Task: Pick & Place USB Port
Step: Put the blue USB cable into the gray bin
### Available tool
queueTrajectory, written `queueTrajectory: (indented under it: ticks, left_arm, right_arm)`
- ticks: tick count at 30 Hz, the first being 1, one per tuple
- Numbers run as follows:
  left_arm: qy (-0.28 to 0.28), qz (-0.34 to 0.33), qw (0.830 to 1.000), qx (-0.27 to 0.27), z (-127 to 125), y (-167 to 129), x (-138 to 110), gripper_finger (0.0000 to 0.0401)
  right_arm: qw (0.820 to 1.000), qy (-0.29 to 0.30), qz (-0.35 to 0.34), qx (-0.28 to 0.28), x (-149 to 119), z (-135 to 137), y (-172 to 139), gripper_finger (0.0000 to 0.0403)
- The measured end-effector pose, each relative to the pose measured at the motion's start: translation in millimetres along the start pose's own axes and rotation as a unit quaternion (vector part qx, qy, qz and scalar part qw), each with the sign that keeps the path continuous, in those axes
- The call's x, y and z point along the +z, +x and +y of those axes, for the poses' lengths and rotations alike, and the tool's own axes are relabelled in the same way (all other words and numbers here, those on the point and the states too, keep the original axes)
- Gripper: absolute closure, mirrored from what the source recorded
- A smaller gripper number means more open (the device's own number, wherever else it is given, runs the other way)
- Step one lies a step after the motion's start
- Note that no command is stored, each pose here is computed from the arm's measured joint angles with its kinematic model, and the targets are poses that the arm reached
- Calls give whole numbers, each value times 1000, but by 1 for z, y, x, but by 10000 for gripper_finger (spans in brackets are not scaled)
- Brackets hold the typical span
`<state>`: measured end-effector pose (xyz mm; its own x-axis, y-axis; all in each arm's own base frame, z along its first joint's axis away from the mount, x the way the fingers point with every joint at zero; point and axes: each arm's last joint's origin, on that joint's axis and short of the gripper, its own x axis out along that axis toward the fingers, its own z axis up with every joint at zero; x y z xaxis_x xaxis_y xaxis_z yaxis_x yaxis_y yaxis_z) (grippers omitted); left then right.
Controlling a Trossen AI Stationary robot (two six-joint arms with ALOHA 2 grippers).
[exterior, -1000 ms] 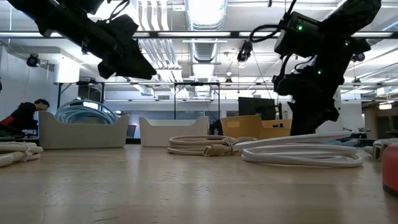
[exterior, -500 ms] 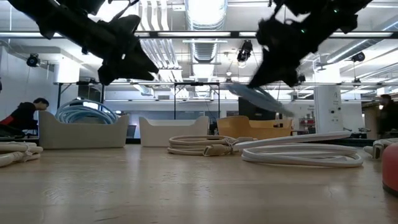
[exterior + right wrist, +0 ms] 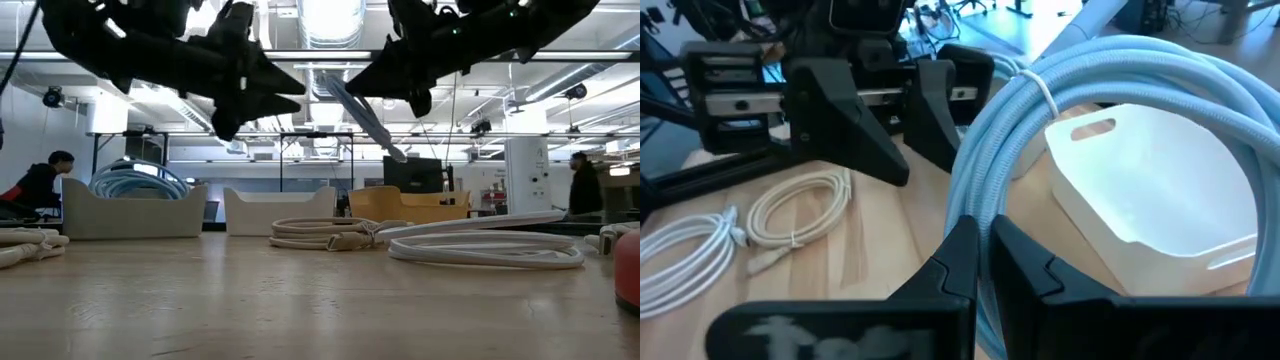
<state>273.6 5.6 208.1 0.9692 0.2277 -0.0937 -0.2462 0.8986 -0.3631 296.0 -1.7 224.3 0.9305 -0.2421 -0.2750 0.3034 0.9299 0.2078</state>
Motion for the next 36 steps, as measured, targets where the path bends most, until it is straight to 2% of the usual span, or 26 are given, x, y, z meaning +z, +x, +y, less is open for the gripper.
queueTrajectory:
  ticks: [8,16,21,36]
  left_arm:
    - [0,-19,1000,-25,-1,27,-16,248]
    - [60,-37,997,-29,-11,48,-6,248]
    - [81,-43,995,-29,-14,48,1,248]
    - [84,-35,995,-28,-14,47,2,256]
  right_arm:
    - [1000,-1,4,-1,-5,0,5,390]
    - [1000,-1,4,-2,-5,0,5,390]
    - [1000,-1,3,0,-4,0,5,390]
    - [1000,-9,15,7,-7,1,5,390]
